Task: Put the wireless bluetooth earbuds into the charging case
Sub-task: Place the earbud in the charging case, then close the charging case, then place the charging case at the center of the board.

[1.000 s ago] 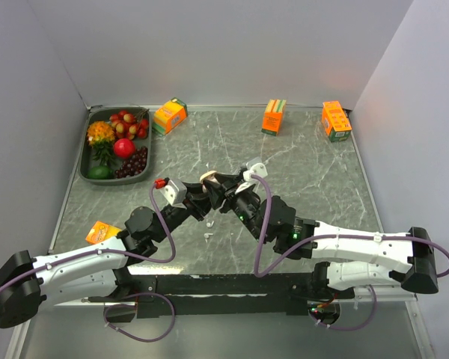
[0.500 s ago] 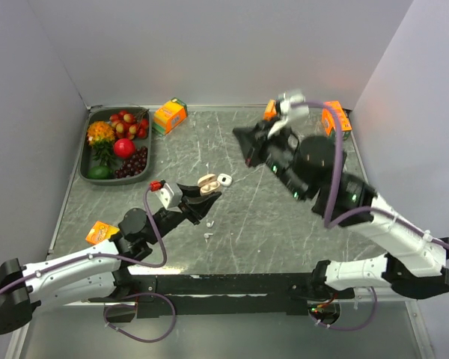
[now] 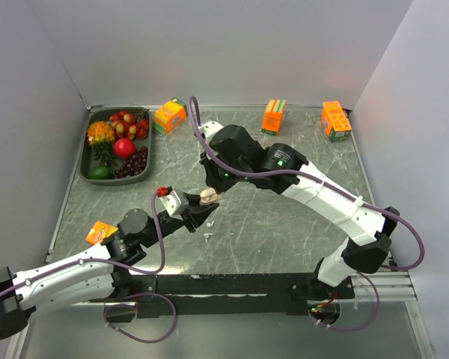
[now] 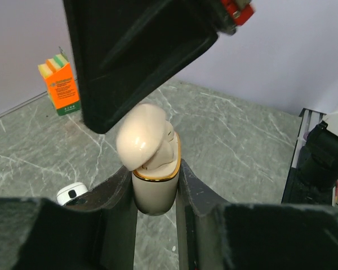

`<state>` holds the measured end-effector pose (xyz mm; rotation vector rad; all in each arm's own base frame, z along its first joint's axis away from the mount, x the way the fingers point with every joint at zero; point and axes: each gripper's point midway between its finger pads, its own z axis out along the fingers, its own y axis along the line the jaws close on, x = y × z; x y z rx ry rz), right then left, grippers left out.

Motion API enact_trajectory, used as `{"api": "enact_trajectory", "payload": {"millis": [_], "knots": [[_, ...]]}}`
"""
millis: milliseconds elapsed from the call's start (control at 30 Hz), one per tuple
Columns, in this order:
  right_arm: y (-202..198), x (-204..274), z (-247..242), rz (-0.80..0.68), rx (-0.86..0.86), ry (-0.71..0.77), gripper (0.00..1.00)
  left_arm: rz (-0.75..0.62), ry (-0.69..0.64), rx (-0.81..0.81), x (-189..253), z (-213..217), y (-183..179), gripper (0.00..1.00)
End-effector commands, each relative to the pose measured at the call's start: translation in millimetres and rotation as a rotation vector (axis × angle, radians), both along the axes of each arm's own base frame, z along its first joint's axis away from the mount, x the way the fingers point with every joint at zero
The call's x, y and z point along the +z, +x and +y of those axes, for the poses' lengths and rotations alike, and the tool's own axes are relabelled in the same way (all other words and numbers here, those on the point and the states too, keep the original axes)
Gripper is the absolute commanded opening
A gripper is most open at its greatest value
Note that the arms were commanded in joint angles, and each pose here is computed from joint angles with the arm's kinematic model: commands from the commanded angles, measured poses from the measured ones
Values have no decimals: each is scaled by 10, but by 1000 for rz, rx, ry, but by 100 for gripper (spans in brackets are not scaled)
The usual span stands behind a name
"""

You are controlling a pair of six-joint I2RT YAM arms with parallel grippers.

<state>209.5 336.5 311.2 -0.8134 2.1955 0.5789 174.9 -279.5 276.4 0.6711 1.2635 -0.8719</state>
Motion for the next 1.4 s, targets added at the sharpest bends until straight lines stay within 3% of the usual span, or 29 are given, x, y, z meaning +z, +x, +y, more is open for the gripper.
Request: {"api": "enact_trajectory", "payload": {"millis": [0,367,467,500,533,600,700,767,967,1100,1233,1367], "knots": [[-149,91,-25,49,32,45,0,-37,-16,-7,145,38,-36,1],[-231,41,-123,45,-17,64,0,-18,-38,9,140,52,-10,1],[-107,323,-376,-63,-163,182,0,32,-65,61,139,85,78,1],[-21,530,-404,-113,-214,286,6,53,-74,78,115,101,106,1],[10,407,-509,-115,-254,289,11,76,-84,103,88,127,145,1],[66,580,-780,-142,-337,393,24,172,-101,108,-22,112,196,1],[109,394,-911,-108,-379,373,32,389,-96,76,-277,84,351,1],[102,213,-912,-79,-380,332,35,595,-79,74,-586,118,510,1],[77,-52,-905,-68,-373,340,39,966,-116,108,-1029,315,1022,1],[80,-215,-956,-72,-385,318,39,1045,-151,151,-1174,451,1371,1],[81,-310,-954,-57,-384,299,40,1115,13,203,-1485,410,1695,1],[68,-344,-930,-48,-371,301,40,1178,82,256,-1750,366,2035,1]]}}
